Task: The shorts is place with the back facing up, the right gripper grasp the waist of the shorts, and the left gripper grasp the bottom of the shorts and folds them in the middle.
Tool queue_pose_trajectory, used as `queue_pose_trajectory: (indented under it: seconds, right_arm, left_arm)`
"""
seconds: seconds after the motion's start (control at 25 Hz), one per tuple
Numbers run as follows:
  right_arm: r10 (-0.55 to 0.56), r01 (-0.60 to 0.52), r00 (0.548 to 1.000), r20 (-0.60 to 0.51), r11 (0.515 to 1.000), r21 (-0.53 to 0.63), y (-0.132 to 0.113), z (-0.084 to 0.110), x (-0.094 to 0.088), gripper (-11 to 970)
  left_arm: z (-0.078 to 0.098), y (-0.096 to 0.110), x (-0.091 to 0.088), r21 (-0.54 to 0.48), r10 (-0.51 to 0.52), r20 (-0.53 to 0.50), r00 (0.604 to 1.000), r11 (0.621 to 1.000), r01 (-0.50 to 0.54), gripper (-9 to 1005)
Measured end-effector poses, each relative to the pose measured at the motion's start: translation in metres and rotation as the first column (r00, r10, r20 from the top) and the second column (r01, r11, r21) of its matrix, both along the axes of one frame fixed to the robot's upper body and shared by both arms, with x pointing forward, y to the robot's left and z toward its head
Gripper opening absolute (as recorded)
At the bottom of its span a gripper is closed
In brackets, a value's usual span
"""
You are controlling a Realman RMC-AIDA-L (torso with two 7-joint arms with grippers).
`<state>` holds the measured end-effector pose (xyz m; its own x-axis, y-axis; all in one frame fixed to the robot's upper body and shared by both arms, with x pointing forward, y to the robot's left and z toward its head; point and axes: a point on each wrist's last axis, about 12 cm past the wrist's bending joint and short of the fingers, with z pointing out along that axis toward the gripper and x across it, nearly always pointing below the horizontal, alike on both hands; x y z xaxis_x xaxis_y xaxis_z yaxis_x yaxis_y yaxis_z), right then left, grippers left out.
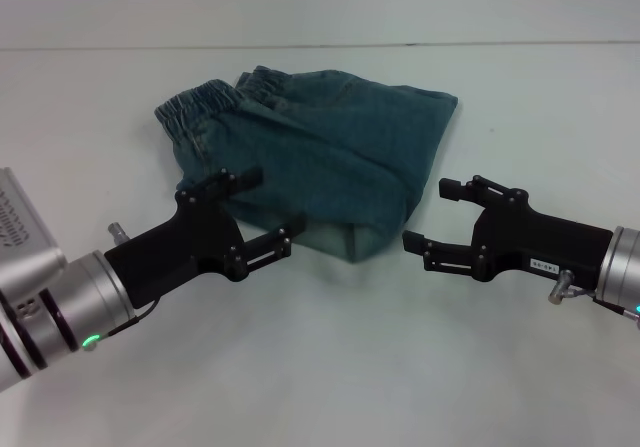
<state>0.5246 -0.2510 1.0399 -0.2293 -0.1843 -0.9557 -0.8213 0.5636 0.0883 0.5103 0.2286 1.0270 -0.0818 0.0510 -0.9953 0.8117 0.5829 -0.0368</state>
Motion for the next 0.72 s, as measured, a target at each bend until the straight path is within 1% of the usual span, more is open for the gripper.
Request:
queue_pose_trajectory:
  seconds: [0.04,0.32,0.72]
  right_arm:
    - [-0.002,0.002,1.000,-0.001,1.000,0.003,0.0000,-0.0001,-0.0001,956]
    - [-0.005,0.006,1.000,-0.018,1.000,0.015,0.0006,-0.0027,-0.0025,956]
    - [-0.015,0.016,0.999,-0.030,1.000,0.025,0.0005,-0.0054,-0.0046,956]
  left_arm:
    - [-0.0004,-0.0006,0.0007,0.006,0.001,-0.002,1.000,1.000,-0.001,718]
    - [-0.0014,0.0001,0.0006,0.007,0.008,-0.011,1.000,1.000,-0.008,933]
    - [-0.0028,0.0003,-0.0013,0.004,0.011,-0.018,1.000,1.000,-0.011,936]
